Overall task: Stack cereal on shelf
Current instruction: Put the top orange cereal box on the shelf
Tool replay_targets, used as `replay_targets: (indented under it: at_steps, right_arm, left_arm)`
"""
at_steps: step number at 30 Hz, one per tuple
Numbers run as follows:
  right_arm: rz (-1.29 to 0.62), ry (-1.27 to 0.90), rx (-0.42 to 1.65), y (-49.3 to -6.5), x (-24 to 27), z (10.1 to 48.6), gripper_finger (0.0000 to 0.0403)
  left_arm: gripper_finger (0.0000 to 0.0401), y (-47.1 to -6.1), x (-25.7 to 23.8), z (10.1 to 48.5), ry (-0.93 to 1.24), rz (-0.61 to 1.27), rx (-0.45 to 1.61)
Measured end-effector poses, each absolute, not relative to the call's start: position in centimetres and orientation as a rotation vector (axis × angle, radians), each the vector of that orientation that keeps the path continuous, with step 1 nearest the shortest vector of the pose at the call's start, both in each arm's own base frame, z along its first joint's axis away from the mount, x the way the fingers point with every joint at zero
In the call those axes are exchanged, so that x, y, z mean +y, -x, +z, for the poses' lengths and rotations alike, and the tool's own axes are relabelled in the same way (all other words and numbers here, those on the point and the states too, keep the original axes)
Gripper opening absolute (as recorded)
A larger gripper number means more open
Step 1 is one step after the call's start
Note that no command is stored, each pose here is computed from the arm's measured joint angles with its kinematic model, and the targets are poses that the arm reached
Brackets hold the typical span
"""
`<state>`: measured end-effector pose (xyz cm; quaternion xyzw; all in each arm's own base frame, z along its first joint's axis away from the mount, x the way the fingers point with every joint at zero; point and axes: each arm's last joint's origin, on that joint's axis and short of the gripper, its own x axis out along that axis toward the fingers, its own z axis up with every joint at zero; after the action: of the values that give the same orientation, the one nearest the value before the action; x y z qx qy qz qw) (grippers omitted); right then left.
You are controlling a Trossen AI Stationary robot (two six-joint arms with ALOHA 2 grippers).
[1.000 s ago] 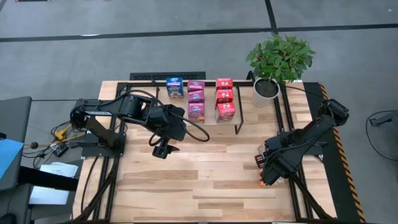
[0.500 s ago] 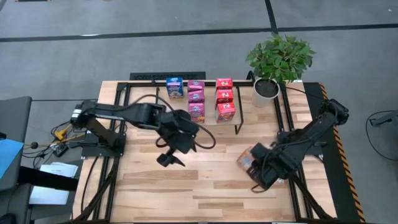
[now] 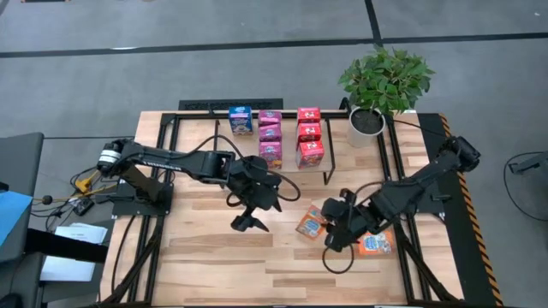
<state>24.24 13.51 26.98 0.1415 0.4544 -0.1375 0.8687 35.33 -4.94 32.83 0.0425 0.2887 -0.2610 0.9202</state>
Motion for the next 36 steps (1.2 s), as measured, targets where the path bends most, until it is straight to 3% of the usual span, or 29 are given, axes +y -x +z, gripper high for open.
replay_targets:
  at_steps: [11,22,36]
  right_arm:
    - [-0.153,-0.18,0.949,-28.1,13.3,26.5,0.0181]
    - [-0.105,-0.019,0.965,-32.3,13.8,27.1,0.0177]
    - [-0.107,0.012,0.935,-32.5,13.5,28.1,0.0184]
  left_arm:
    - [0.032,-35.7,-2.7,33.0,-0.016,-0.452,0.586]
    - [0.032,-35.5,-2.4,32.8,0.045,-0.484,0.619]
    - [0.032,-38.1,-3.0,28.0,0.066,-0.494,0.768]
